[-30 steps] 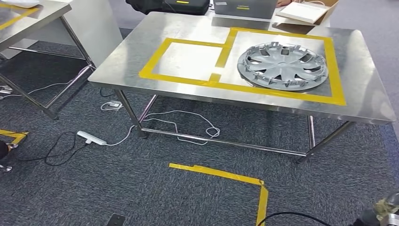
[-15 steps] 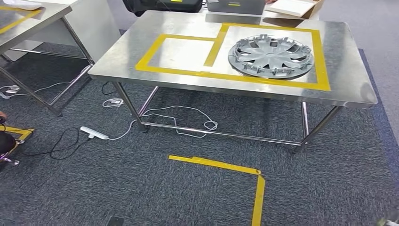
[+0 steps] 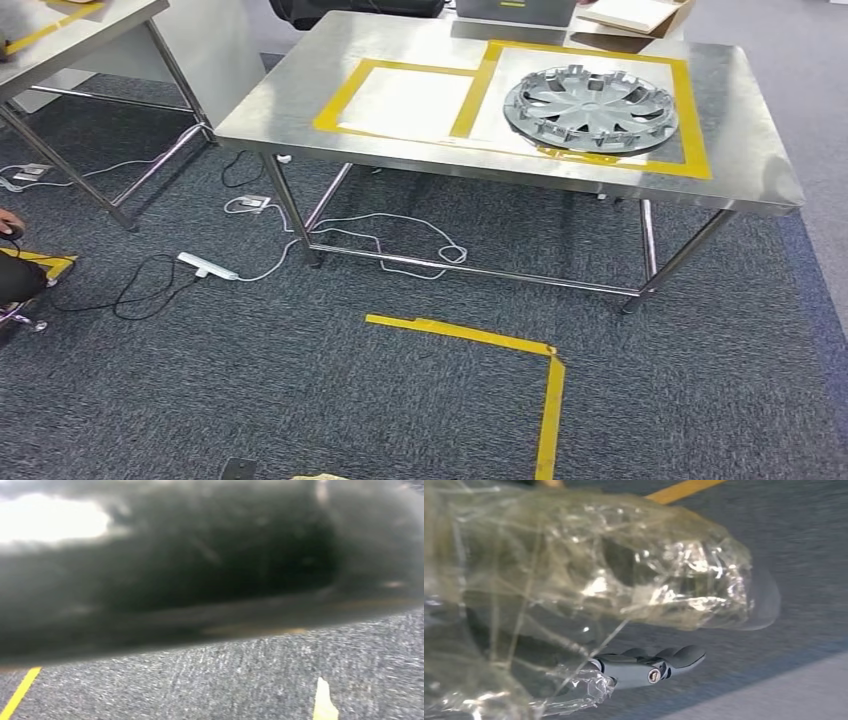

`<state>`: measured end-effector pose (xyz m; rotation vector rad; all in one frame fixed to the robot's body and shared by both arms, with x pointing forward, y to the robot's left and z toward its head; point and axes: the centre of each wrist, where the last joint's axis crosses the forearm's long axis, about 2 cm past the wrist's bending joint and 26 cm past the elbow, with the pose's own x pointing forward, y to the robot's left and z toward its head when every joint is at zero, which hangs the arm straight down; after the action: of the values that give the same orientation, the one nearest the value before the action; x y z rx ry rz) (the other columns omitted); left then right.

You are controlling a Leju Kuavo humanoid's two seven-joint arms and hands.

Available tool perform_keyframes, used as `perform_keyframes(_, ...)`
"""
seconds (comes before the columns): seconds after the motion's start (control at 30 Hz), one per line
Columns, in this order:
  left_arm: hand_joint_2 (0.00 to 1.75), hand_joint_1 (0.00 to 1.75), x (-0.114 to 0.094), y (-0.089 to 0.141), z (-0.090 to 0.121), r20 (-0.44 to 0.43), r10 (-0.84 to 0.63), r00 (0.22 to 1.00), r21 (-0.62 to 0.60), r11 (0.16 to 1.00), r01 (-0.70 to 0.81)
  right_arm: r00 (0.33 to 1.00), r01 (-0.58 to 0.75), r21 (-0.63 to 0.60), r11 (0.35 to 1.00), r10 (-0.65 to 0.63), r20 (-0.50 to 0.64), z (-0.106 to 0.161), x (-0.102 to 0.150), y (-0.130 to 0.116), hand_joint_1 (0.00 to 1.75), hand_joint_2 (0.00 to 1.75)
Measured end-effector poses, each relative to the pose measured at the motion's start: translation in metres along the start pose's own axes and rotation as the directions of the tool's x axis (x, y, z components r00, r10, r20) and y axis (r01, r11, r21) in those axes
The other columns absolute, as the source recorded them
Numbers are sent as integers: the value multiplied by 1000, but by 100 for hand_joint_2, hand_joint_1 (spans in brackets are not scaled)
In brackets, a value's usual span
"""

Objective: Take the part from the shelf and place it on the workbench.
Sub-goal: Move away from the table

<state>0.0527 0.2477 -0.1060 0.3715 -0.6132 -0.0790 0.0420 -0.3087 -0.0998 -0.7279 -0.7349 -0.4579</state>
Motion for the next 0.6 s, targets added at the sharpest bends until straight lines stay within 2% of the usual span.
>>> perform_keyframes(0.27,0,0,1,-2,0,-2,7,1000,1,1000,-7,970,-103,95,990,121,-210,15,-10,14,0,0)
perform_keyframes(0.6,0,0,-1,0,1,-14,14,1000,11,1000,-14,929,-129,231,964,199,-311,31,-19,25,0,0)
